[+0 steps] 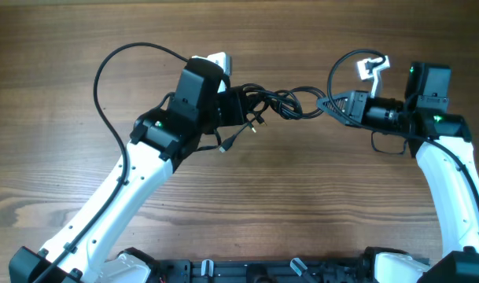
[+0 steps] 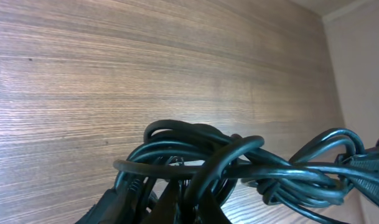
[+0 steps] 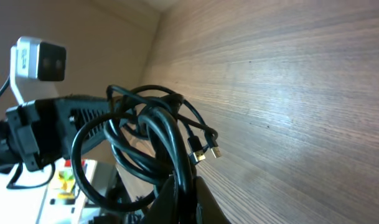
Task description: Untangle cables
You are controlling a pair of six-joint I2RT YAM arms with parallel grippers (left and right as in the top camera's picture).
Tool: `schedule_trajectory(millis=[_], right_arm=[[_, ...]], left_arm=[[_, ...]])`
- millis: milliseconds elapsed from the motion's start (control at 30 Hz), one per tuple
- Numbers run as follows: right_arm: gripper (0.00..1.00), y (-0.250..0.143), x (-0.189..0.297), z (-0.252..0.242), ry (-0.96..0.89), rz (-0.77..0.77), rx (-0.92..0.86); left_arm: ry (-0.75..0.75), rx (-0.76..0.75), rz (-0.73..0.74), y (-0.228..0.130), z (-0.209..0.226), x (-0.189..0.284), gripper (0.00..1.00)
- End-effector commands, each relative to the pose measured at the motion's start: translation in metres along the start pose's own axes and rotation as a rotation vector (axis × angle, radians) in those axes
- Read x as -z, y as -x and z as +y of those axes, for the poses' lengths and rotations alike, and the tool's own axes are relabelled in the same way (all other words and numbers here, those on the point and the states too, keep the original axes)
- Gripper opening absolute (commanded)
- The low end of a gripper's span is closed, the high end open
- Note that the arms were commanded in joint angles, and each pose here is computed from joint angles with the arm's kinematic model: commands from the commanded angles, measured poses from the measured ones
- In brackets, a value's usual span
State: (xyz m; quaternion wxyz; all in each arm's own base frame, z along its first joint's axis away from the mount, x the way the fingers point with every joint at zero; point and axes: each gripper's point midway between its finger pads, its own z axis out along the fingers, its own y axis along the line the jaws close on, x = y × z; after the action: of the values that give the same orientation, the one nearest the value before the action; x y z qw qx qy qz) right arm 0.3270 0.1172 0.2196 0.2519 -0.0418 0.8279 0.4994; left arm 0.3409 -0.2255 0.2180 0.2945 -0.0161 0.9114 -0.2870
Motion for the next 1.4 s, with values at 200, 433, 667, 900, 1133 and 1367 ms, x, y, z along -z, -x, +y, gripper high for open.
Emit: schedule_trajectory(millis=[200, 433, 667, 900, 1133, 1367], right_arm=[[0.34, -0.007, -0.01, 0.016, 0.065, 0.032, 0.187], [0.36, -0.007, -0.013, 0.022, 0.087, 0.035, 0.271], [0.37, -0.027, -0.042, 0.063, 0.233, 0.101, 0.484], [0.37, -0.022, -0.048, 0.096, 0.355, 0.079, 0.561], [0.36, -0.006, -0.045, 0.086, 0.286, 0.034, 0.514], [0.43, 0.012, -0.027, 0.043, 0.105, -0.023, 0.385]], left_arm=[[-0.013, 0.1, -0.028, 0.011, 0.004, 0.012, 0.04], [-0.131, 0.086, 0.0, 0.01, -0.019, 0.013, 0.04], [-0.174, 0.132, 0.024, 0.008, -0.027, 0.015, 0.04], [-0.175, 0.14, 0.048, 0.003, -0.026, 0.015, 0.04], [-0.185, 0.139, 0.057, 0.002, -0.028, 0.015, 0.04], [-0.192, 0.139, 0.062, 0.001, -0.029, 0.015, 0.04]])
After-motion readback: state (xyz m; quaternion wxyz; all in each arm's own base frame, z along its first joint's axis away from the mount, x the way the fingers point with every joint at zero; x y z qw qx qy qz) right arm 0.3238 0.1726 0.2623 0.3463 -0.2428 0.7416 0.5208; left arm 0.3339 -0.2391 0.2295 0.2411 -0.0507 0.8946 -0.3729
